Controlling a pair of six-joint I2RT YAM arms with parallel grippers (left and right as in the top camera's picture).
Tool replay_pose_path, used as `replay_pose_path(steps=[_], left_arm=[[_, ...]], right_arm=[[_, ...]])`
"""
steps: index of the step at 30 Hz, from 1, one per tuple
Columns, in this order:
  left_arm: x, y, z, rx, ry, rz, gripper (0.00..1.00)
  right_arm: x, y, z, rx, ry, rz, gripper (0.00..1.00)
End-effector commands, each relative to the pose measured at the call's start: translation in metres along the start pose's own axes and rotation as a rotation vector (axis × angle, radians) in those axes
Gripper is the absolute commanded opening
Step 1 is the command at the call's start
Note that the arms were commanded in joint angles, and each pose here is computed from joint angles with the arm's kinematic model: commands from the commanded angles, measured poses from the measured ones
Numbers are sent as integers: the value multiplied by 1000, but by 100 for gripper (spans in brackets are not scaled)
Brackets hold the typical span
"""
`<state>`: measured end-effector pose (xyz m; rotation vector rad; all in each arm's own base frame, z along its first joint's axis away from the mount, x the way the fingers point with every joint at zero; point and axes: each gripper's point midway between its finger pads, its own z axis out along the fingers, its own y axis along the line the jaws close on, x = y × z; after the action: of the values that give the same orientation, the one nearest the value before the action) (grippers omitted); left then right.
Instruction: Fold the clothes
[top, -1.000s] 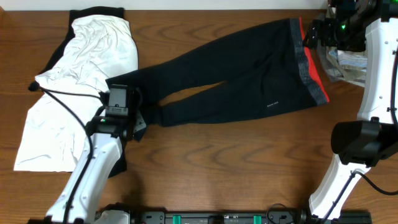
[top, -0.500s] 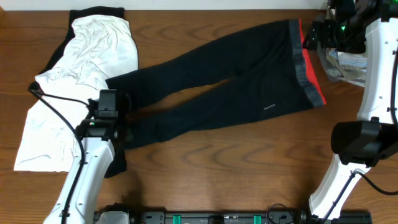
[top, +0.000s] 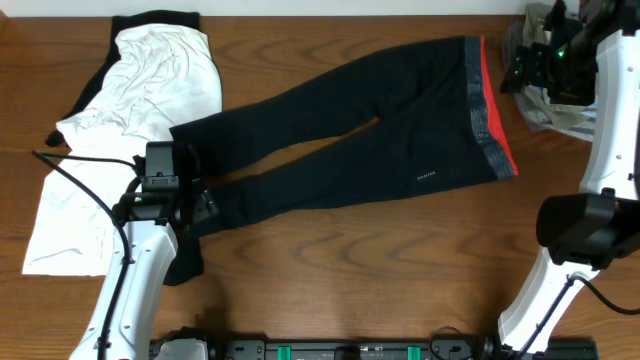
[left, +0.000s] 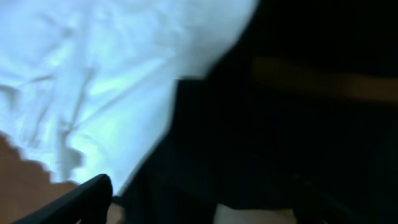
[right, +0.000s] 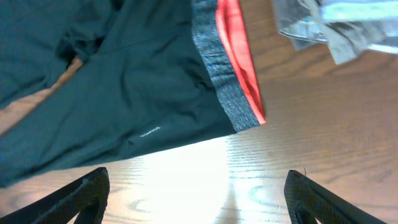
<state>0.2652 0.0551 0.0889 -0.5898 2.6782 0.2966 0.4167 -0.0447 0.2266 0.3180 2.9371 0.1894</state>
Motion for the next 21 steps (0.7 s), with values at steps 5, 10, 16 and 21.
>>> replay_pose_path(steps=[5, 10, 16, 21], left_arm=[[-25, -49, -35, 295, -21, -23, 99], [-46, -56, -52, 343, -75, -30, 98], [-57, -60, -53, 358, -118, -35, 98], [-64, -63, -49, 363, -133, -37, 98]], right_arm=[[7, -8, -39, 29, -91, 78, 89], [28, -17, -42, 49, -59, 122, 90], [65, -35, 0, 97, 113, 166, 90], [66, -41, 50, 97, 144, 147, 91]])
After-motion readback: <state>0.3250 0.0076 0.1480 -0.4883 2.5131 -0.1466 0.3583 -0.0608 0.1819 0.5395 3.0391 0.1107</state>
